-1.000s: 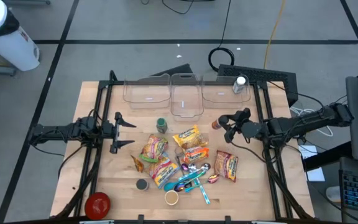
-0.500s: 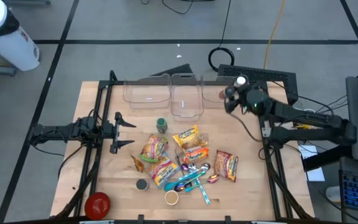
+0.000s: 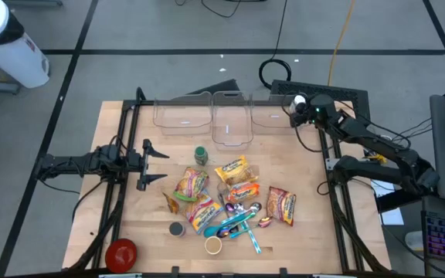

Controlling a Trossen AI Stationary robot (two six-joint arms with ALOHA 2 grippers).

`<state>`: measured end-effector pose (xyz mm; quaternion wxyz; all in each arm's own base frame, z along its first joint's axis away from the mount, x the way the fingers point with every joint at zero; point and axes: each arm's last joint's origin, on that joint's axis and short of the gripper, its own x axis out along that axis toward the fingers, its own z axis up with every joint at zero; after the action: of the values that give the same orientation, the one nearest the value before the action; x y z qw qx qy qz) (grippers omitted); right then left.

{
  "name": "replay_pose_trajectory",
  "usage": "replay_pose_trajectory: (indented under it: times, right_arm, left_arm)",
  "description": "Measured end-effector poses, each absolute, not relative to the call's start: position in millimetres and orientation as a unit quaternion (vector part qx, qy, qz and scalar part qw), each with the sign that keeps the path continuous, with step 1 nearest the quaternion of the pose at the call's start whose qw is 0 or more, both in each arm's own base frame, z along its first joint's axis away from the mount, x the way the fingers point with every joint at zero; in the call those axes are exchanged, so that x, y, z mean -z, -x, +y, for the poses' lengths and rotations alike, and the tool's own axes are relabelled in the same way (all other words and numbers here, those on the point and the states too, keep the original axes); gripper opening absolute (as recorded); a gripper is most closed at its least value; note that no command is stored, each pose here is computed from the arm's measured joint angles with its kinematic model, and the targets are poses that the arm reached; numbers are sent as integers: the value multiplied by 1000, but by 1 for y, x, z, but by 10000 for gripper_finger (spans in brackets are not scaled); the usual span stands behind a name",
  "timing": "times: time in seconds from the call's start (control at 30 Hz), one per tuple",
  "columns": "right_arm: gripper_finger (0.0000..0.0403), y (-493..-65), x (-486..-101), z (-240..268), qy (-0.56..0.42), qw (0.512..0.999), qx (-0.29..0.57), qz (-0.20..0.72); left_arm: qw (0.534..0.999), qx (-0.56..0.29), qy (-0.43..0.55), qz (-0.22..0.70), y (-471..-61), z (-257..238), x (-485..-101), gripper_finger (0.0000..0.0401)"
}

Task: Pick & Place Food Item
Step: Put the orange seasoning bottle into the right transparent bin

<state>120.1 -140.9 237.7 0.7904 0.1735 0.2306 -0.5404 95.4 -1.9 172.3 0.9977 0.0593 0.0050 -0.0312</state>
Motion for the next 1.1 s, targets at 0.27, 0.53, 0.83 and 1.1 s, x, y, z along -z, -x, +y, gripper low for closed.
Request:
replay_pose_trajectory:
  times: [0.27,0.53,0.83,1.1]
  right_arm:
    - [203,-118,-205,-142,-180,783,544,242]
    - [202,-118,-192,-141,-180,781,543,250]
    - [203,-122,-183,-145,-172,774,540,284]
    - [212,-123,-180,-146,-164,775,534,296]
  left_arm:
    - [998,31,-59,5,-95,-2,-172,324]
    - [998,31,-59,5,-95,-2,-172,324]
    - [998,31,-59,5,-95,-2,-172,324]
    - [998,31,-59,5,-95,-2,-172,324]
